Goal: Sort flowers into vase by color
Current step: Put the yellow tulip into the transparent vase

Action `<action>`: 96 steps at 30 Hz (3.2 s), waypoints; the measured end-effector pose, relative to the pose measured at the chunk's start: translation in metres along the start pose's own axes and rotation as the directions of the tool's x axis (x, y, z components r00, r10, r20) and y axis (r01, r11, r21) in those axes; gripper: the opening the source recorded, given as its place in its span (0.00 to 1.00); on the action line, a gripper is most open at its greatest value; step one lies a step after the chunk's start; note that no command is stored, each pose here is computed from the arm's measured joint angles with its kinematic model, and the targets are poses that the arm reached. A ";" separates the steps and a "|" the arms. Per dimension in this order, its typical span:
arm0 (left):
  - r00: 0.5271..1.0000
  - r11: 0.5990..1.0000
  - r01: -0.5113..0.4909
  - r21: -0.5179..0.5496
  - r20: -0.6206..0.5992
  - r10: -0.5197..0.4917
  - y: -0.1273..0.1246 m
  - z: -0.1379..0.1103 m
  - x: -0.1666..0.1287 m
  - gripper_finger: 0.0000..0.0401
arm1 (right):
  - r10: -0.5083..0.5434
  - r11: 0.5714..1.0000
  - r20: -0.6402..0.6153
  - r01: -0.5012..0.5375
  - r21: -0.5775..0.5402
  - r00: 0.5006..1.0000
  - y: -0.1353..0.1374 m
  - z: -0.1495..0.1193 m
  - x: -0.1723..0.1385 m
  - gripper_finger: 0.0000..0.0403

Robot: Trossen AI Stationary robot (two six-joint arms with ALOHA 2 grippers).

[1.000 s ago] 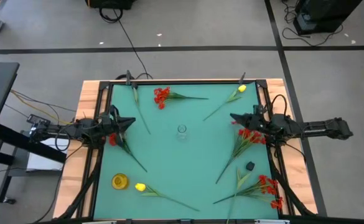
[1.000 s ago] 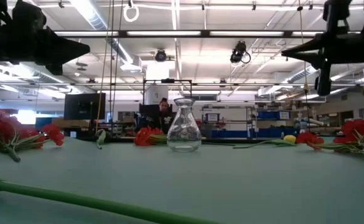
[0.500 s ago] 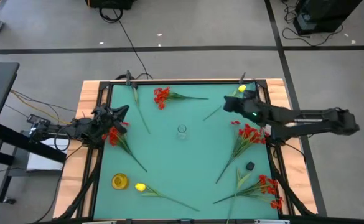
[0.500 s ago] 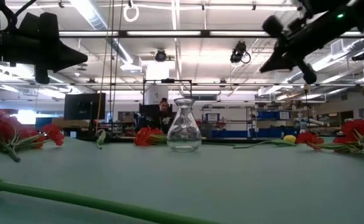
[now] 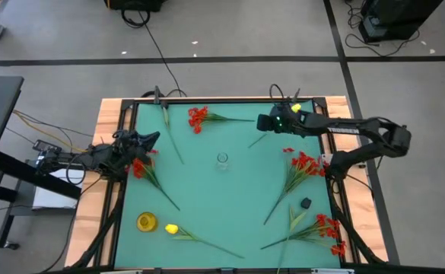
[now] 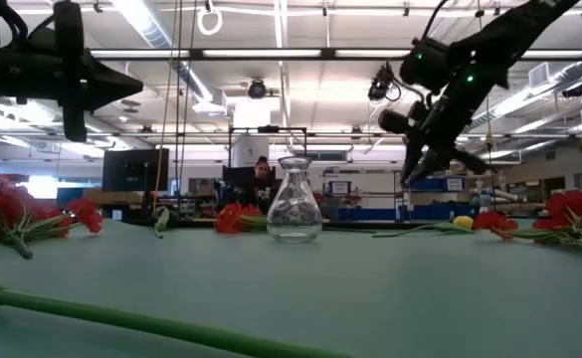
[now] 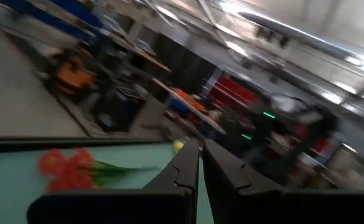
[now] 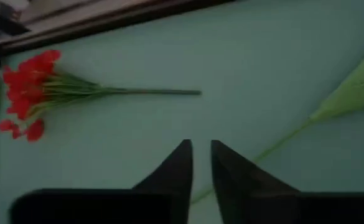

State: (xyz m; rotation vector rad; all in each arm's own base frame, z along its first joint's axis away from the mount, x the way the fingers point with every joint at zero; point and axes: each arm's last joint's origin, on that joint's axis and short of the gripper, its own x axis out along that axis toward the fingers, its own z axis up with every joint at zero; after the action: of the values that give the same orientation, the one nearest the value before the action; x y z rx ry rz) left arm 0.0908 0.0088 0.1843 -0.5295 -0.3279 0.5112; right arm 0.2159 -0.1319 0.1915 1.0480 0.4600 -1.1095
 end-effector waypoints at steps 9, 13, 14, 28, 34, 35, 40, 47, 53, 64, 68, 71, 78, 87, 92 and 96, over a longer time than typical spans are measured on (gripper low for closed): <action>0.988 0.999 0.038 0.037 -0.149 -0.032 0.004 -0.013 -0.001 0.07 | -0.171 0.896 -0.214 0.242 0.372 0.962 -0.030 0.012 0.034 0.54; 0.988 1.000 0.031 -0.002 -0.154 -0.031 0.004 -0.013 -0.001 0.07 | -0.201 0.857 -0.205 0.273 0.437 0.958 -0.036 0.016 0.042 0.58; 0.987 1.000 0.031 -0.004 -0.155 -0.031 0.004 -0.013 -0.001 0.07 | -0.202 0.852 -0.190 0.268 0.450 0.961 -0.036 0.018 0.044 0.58; 0.990 0.994 -0.016 0.106 -0.139 0.031 0.006 -0.014 0.000 0.07 | -0.240 0.852 -0.235 0.320 0.415 0.942 -0.058 0.031 0.066 0.36; 0.984 0.983 -0.134 0.124 -0.098 0.147 0.009 -0.016 0.002 0.07 | -0.255 0.902 -0.198 0.307 0.305 0.946 -0.057 0.032 0.062 0.06; 0.983 0.981 -0.145 0.129 -0.095 0.158 0.009 -0.016 0.002 0.07 | -0.247 0.913 -0.186 0.293 0.283 0.951 -0.057 0.033 0.062 0.04; 0.974 0.974 -0.211 0.080 -0.069 0.217 0.011 -0.017 0.002 0.07 | -0.128 0.971 -0.094 0.144 0.192 0.987 -0.039 0.038 0.056 0.05; 0.966 0.966 -0.258 -0.008 -0.038 0.257 0.012 -0.016 0.002 0.07 | 0.241 0.965 0.080 -0.231 -0.121 0.967 0.015 0.034 0.032 0.02; 0.966 0.967 -0.256 -0.013 -0.040 0.255 0.012 -0.016 0.002 0.07 | 0.619 0.726 0.090 -0.525 -0.444 0.780 0.062 0.020 0.001 0.02; 0.974 0.975 -0.220 -0.044 -0.067 0.217 0.011 -0.017 0.002 0.02 | 0.915 0.239 -0.024 -0.590 -0.771 0.403 0.111 -0.012 -0.046 0.03; 0.978 0.980 -0.192 -0.046 -0.085 0.188 0.010 -0.017 0.002 0.01 | 0.930 0.151 -0.076 -0.559 -0.815 0.361 0.122 -0.024 -0.053 0.03; 0.982 0.984 -0.170 -0.051 -0.098 0.164 0.009 -0.017 0.002 0.02 | 0.935 0.120 -0.088 -0.541 -0.832 0.343 0.126 -0.029 -0.058 0.03; 0.989 0.992 -0.123 -0.032 -0.084 0.120 0.006 -0.014 0.003 0.02 | 0.919 0.119 -0.111 -0.534 -0.837 0.378 0.125 -0.036 -0.056 0.03; 0.998 0.989 -0.050 0.142 -0.039 0.056 -0.009 0.013 0.004 0.02 | 0.917 0.116 -0.114 -0.529 -0.841 0.382 0.127 -0.040 -0.049 0.03; 0.999 0.992 -0.034 0.126 0.002 0.034 -0.019 0.032 0.004 0.02 | 0.920 0.095 -0.136 -0.545 -0.833 0.368 0.132 -0.058 -0.033 0.03; 1.000 0.990 0.027 0.140 0.008 -0.028 -0.031 0.048 0.007 0.02 | 0.918 0.104 -0.129 -0.539 -0.836 0.376 0.133 -0.065 -0.028 0.03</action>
State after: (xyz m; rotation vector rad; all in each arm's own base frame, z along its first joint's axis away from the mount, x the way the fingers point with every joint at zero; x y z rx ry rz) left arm 0.0884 0.0085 0.2424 -0.3864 -0.3060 0.5063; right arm 0.3345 -0.0534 0.2419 0.0598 -0.0696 -0.0189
